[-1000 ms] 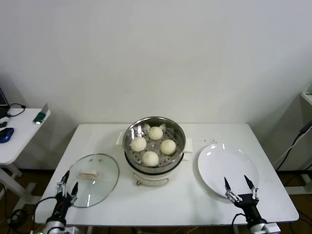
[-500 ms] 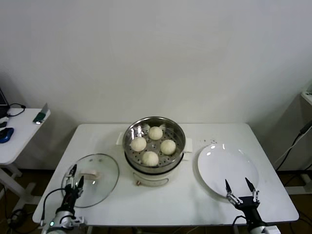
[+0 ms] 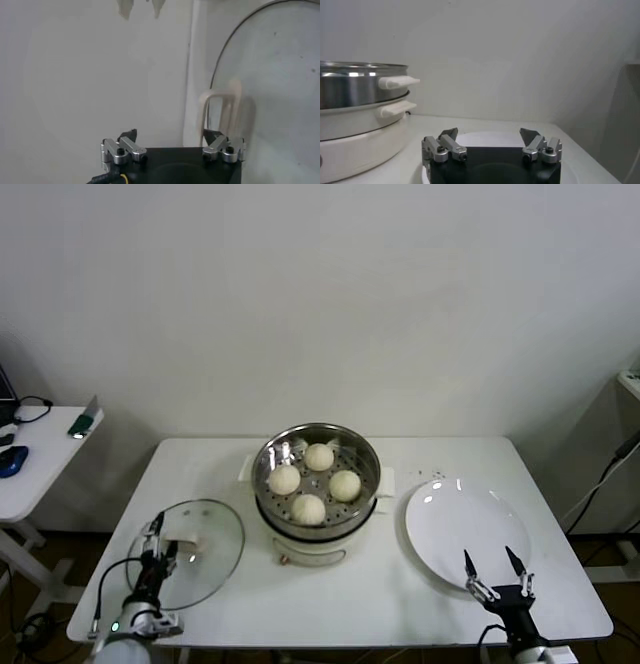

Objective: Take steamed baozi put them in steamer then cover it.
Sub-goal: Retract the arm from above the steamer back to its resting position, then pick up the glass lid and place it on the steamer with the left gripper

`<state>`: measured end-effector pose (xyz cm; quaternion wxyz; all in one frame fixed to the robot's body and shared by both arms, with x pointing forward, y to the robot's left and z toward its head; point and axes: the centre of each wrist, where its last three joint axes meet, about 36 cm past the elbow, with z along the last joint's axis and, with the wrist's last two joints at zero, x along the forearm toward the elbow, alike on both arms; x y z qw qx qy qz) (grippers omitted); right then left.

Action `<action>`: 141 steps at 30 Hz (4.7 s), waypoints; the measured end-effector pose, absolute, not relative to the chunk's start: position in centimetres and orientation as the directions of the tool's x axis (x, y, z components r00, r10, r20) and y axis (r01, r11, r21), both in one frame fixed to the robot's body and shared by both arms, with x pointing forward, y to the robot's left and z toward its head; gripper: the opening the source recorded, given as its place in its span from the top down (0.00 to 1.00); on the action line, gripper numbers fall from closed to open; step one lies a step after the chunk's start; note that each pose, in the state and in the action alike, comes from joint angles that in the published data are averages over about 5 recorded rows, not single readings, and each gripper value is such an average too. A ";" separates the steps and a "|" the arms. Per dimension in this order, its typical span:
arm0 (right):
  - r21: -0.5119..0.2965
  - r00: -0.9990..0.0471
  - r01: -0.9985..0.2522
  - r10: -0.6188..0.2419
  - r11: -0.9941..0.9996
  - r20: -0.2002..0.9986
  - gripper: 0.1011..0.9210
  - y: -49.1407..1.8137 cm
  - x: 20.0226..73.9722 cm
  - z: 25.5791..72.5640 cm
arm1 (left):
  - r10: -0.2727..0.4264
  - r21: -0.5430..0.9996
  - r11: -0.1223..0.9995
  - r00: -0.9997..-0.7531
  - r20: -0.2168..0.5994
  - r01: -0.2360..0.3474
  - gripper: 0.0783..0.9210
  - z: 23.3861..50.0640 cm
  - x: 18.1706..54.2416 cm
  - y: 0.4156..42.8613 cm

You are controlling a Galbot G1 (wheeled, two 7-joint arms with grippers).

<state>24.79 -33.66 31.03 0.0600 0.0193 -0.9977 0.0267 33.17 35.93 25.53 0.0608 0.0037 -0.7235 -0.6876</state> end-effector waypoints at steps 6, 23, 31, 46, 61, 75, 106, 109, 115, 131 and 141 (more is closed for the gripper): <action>-0.057 -0.993 -0.045 -0.038 0.997 0.112 0.12 -33.5 24.8 31.3 | -0.087 0.996 0.046 -0.993 0.084 0.081 0.33 24.8 33.5 36.4; -0.076 -0.994 -0.061 -0.054 0.995 0.097 0.12 -32.9 24.9 32.1 | -0.029 0.994 0.043 -0.995 0.100 0.099 0.89 22.3 33.2 37.4; -0.079 -0.994 -0.061 -0.053 0.995 0.095 0.12 -32.7 24.8 32.1 | -0.013 0.995 0.056 -0.996 0.084 0.084 0.93 22.6 32.9 37.4; -0.085 -0.995 -0.060 -0.052 0.995 0.088 0.12 -32.9 25.1 32.2 | -0.039 0.995 0.104 -0.999 0.000 -0.004 0.93 27.5 32.7 36.9; -0.122 -0.994 -0.059 -0.047 0.991 0.100 0.12 -33.2 25.3 32.2 | -0.156 0.994 0.107 -0.988 0.004 -0.013 0.93 39.3 34.4 34.7; -0.143 -0.994 -0.059 -0.046 0.988 0.097 0.12 -33.1 25.8 32.1 | -0.166 0.989 0.145 -0.986 0.008 -0.016 0.93 46.4 36.4 26.8; -0.163 -0.996 -0.046 -0.032 0.986 0.088 0.12 -34.2 25.7 32.1 | -0.002 0.982 0.190 -1.000 0.013 0.013 0.93 46.5 40.5 6.5; -0.165 -0.996 -0.044 -0.030 0.985 0.089 0.12 -34.4 25.6 32.1 | 0.008 0.982 0.187 -1.000 0.010 0.011 0.93 46.3 41.0 5.1; -0.168 -0.996 -0.037 -0.023 0.985 0.086 0.12 -34.9 25.5 32.2 | 0.013 0.985 0.170 -1.000 0.019 0.021 0.93 45.4 41.7 3.6; -0.169 -0.996 -0.024 -0.010 0.985 0.085 0.12 -35.4 25.3 32.1 | 0.001 0.994 0.097 -0.999 0.042 0.042 0.93 42.7 42.4 4.0; -0.172 -0.996 -0.021 -0.006 0.985 0.087 0.12 -35.6 25.1 31.9 | 0.000 0.998 0.056 -0.999 0.038 0.038 0.93 41.9 42.8 4.6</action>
